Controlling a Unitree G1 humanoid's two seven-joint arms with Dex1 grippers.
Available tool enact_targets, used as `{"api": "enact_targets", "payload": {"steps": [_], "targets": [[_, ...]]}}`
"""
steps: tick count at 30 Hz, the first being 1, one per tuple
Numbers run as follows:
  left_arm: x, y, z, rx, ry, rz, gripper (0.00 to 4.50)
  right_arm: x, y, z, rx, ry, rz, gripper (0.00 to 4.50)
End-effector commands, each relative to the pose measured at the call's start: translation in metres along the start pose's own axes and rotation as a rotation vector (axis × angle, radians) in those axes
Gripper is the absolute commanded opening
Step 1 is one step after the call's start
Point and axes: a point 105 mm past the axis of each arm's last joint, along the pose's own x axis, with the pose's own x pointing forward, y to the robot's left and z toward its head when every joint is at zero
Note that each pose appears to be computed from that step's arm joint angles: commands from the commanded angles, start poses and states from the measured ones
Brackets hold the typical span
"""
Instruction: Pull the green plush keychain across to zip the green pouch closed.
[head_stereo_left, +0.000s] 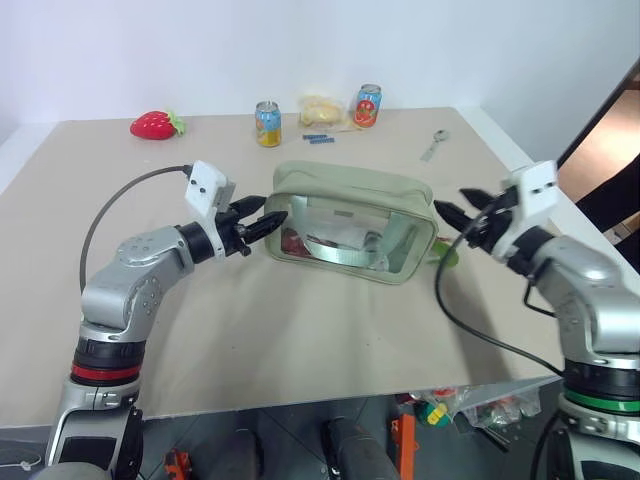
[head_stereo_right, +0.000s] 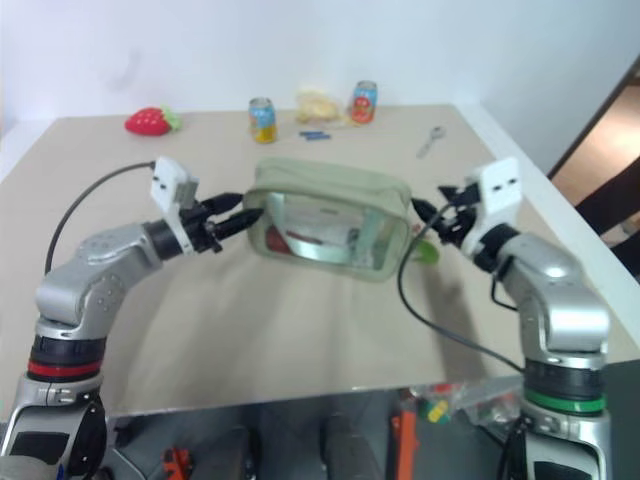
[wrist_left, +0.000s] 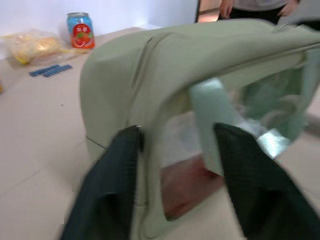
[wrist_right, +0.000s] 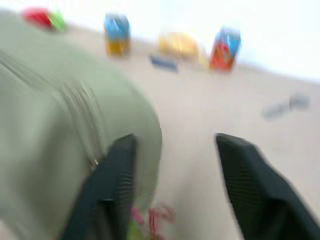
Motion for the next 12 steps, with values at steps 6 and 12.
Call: {"api": "enact_targets", "payload": {"steps": [6, 12], "targets": [[-0.041, 0.020, 0.040, 0.089, -0.103, 0.072, 4.46, -0.040, 0.006, 0.010, 0.013, -0.053, 0.082, 4.45], [-0.069, 0.034, -0.026, 0.245, 0.130, 0.260, 4.46, -0.060, 0.023, -0.032, 0.057, -0.001, 0.008, 4.45]]}}
